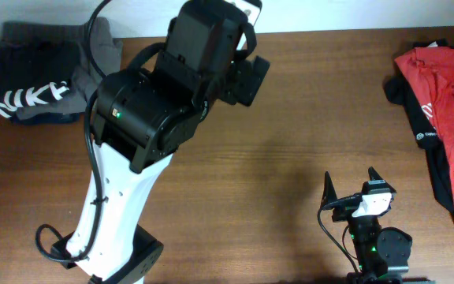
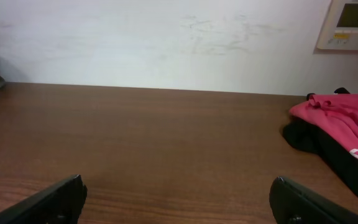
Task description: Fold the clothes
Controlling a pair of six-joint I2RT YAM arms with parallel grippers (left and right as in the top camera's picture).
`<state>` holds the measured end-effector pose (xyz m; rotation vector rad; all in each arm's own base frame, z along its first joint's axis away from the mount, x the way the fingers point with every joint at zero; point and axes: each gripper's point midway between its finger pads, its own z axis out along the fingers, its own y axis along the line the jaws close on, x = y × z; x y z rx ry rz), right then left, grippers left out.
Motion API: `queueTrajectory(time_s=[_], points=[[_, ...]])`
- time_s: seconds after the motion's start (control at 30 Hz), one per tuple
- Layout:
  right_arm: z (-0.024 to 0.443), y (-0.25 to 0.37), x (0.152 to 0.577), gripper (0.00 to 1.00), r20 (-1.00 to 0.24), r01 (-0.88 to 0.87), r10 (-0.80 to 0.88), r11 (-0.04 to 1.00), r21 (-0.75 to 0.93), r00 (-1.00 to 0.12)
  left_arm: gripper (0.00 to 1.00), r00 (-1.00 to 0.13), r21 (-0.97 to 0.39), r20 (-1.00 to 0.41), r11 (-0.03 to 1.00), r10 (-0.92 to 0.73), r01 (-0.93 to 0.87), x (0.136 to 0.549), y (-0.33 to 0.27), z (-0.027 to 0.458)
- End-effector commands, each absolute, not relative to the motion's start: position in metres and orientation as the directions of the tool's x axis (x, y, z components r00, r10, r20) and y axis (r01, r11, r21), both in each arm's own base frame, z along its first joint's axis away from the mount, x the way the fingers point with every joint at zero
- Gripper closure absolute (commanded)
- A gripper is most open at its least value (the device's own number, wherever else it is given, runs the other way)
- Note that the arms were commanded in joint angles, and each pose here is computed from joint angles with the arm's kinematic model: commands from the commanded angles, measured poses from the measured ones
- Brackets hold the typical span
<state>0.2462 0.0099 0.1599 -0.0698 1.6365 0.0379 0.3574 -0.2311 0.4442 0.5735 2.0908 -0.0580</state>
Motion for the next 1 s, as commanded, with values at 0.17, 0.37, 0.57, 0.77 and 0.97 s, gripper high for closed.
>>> queueTrajectory(time_s=[0.17, 0.37, 0.57, 0.77, 0.97], points=[[0.158, 0.013, 0.246, 0.01, -0.998, -0.082, -0.021, 0.997, -0.016, -0.066, 0.01, -0.599, 0.127, -0.695, 0.889, 0.397, 0.440, 0.340, -0.225, 0.404], [0.158, 0.013, 0.246, 0.01, -0.998, -0.081, -0.021, 0.997, -0.015, -0.066, 0.01, -0.548, 0.133, -0.761, 0.911, 0.346, 0.390, 0.364, -0.232, 0.410], [0.158, 0.013, 0.246, 0.01, -0.998, -0.082, -0.021, 0.997, -0.015, -0.066, 0.01, -0.575, 0.096, -0.768, 0.938, 0.282, 0.332, 0.380, -0.199, 0.368], [0.158, 0.013, 0.246, 0.01, -0.998, -0.082, -0.021, 0.997, -0.015, -0.066, 0.01, -0.662, 0.082, -0.714, 0.967, 0.226, 0.242, 0.364, -0.136, 0.295], [0.158, 0.013, 0.246, 0.01, -0.998, -0.082, -0.021, 0.997, -0.015, -0.066, 0.01, -0.622, 0.066, -0.765, 0.981, 0.166, 0.181, 0.331, -0.098, 0.240]])
